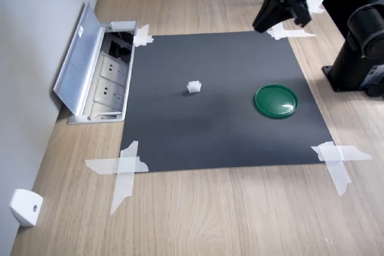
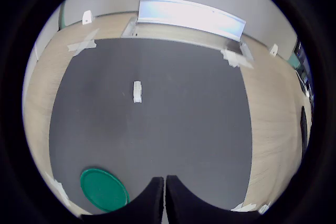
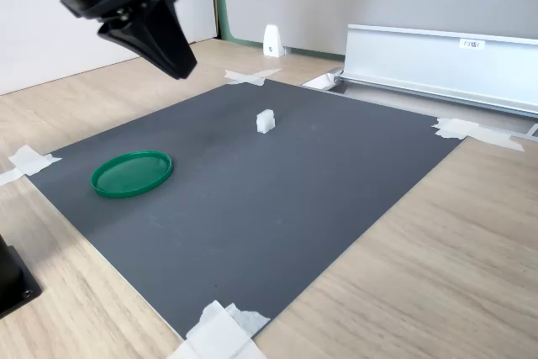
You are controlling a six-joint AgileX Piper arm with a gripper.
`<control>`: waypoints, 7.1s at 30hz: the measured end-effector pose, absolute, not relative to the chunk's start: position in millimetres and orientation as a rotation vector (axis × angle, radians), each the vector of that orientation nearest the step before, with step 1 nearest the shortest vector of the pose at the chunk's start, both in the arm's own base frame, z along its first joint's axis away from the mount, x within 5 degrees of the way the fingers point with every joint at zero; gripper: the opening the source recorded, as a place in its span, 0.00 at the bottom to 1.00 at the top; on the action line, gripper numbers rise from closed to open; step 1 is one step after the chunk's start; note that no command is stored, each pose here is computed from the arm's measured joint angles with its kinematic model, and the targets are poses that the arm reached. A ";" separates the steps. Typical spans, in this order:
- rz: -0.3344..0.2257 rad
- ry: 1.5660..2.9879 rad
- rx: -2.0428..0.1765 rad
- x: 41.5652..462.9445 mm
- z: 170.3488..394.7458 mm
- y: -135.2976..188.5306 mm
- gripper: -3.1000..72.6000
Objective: Grasp a white terminal and put it on the green lid.
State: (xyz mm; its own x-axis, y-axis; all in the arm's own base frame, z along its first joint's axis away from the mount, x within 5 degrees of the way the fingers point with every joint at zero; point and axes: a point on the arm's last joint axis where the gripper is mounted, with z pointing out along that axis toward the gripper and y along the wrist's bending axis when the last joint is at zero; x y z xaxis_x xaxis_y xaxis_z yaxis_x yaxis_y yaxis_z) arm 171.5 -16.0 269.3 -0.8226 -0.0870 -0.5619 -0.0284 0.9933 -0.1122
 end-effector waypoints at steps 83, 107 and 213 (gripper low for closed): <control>0.010 2.912 -0.466 341.8 181.3 12.6 0.16; 0.079 2.848 -0.711 178.1 194.3 13.8 0.16; -0.091 1.892 -0.094 74.4 266.1 -1.3 0.03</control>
